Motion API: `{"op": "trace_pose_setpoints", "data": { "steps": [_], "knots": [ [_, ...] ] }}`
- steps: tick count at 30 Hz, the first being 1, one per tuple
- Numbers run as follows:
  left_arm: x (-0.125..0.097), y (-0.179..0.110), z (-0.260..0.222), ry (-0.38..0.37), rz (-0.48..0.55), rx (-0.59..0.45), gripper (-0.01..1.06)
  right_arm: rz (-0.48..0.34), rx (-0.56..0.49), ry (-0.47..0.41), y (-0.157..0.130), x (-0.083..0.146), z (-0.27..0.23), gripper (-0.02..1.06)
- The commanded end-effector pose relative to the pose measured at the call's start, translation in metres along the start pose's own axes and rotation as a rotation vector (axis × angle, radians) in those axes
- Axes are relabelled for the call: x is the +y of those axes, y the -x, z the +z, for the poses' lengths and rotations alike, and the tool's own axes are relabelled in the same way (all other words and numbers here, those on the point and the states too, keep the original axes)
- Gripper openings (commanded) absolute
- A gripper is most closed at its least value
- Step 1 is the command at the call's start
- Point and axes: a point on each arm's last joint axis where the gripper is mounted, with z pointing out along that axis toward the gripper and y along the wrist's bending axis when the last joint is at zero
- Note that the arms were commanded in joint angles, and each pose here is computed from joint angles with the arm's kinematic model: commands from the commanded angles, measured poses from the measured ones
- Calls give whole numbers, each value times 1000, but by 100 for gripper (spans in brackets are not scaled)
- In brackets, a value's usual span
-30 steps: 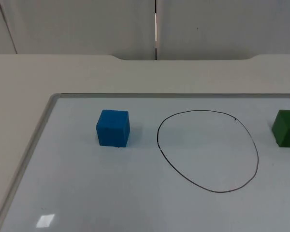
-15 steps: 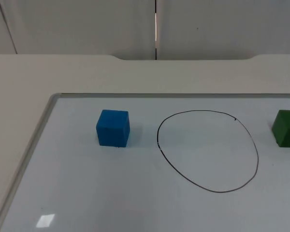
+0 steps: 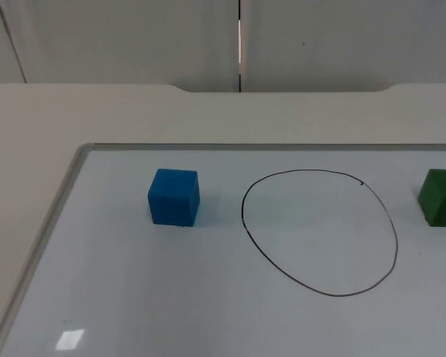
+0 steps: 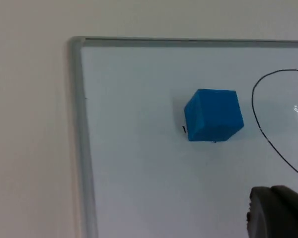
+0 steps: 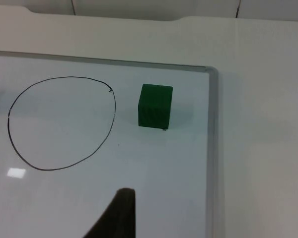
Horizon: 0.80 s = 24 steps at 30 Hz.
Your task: Push the two cubes into the marked area.
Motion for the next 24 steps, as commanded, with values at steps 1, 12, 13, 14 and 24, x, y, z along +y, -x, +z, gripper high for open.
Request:
{"op": "trace_pose_setpoints", "data": {
  "steps": [1, 12, 13, 14, 24],
  "knots": [
    [1, 5, 13, -41, -25, -5, 0, 3, -7, -7, 0, 0, 0, 105],
    [18, -2, 71, -93, -120, 96, 0, 3, -7, -7, 0, 0, 0, 105],
    [19, -2, 77, -100, -126, 98, 0, 3, -7, -7, 0, 0, 0, 105],
    [21, -2, 83, -107, -133, 107, 0, 3, -7, -7, 0, 0, 0, 105],
    [15, 11, 142, -138, -89, 199, 0, 3, -7, -7, 0, 0, 0, 105]
  ]
}}
